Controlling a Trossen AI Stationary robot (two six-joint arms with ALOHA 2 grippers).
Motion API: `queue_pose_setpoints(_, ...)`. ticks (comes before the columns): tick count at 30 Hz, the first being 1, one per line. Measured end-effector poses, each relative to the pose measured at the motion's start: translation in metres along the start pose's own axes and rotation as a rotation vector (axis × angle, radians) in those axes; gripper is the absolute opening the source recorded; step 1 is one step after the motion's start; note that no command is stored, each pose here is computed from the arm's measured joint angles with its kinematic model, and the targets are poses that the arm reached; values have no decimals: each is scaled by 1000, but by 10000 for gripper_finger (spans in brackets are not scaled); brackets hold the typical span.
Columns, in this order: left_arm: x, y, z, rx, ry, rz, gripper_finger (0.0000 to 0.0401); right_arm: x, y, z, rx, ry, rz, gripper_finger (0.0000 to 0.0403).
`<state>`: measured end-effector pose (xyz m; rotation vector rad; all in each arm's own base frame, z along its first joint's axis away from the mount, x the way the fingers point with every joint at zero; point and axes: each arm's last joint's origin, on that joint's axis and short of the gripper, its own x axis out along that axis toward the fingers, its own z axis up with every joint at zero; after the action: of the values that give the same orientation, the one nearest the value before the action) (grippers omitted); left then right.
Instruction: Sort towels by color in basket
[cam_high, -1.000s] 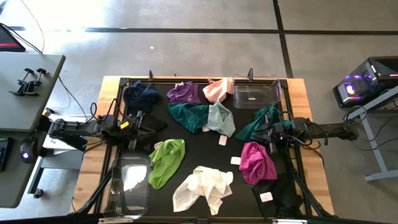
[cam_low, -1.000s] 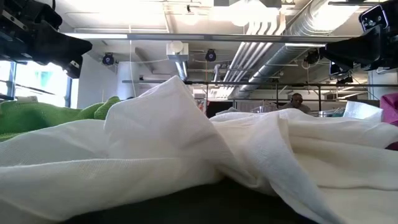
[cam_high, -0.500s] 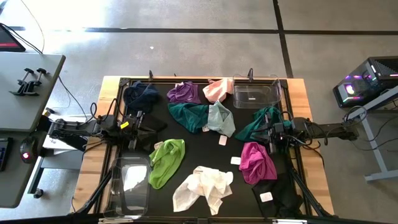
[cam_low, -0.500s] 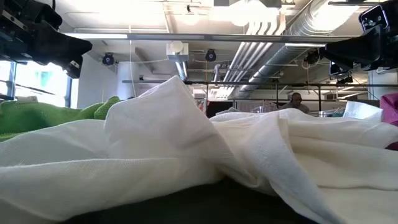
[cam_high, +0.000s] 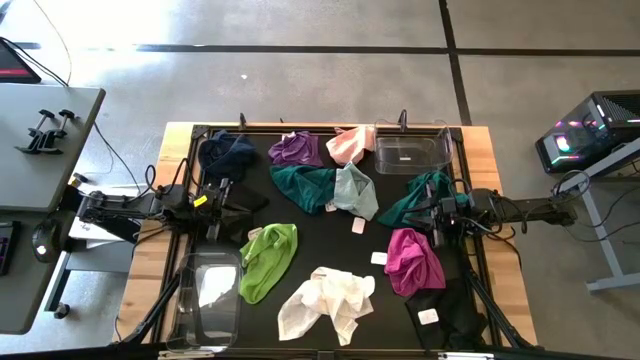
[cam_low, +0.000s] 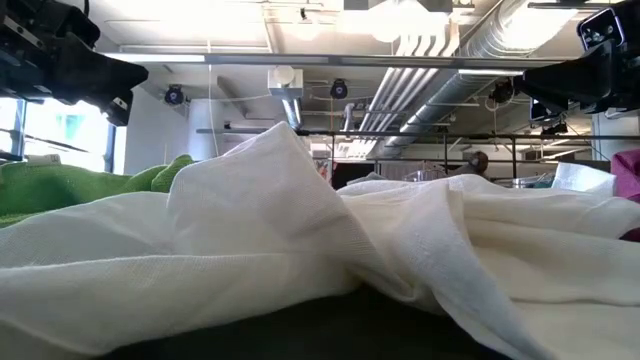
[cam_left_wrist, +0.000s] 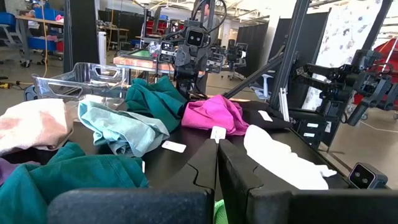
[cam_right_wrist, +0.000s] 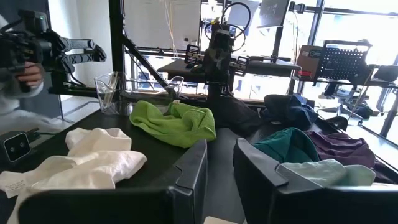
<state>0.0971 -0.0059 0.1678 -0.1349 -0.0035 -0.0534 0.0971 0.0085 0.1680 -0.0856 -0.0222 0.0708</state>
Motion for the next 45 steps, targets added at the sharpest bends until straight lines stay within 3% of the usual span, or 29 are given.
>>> queue_pose_setpoints(5, 0, 0, 2, -142, -23, 8, 5, 0, 0, 0, 0, 0, 0, 73)
queue_pose_setpoints(9, 0, 0, 6, -113, -66, 22, 5, 0, 0, 0, -1, 0, 0, 73)
queue_pose_setpoints(15, 0, -1, 7, -18, -69, -5, 5, 0, 0, 0, -186, -1, -4, 73)
queue_pose_setpoints(21, 0, -3, 10, -16, -96, -74, 5, 0, 0, 0, -178, -1, -6, 73)
queue_pose_setpoints(26, 0, -4, 11, 18, -110, -106, 5, 0, 0, 6, 181, -61, 18, 73)
queue_pose_setpoints(29, 0, -4, 11, 18, -109, -106, 5, -1, -1, 15, 499, -157, 39, 73)
queue_pose_setpoints(31, 0, -4, 12, 17, -112, -107, 5, -2, -2, 20, 639, -210, 37, 73)
queue_pose_setpoints(35, 0, -4, 12, 33, -114, -105, 5, -6, -10, 33, 711, -405, -111, 73)
queue_pose_setpoints(38, -1, -4, 12, 36, -123, -100, 5, -9, -11, 38, 692, -468, -119, 73)
queue_pose_setpoints(42, -1, -5, 15, 48, -147, -100, 5, -10, -6, 43, 662, -478, 53, 73)
queue_pose_setpoints(45, -1, -5, 16, 64, -159, -100, 5, -10, -5, 44, 651, -475, 103, 73)
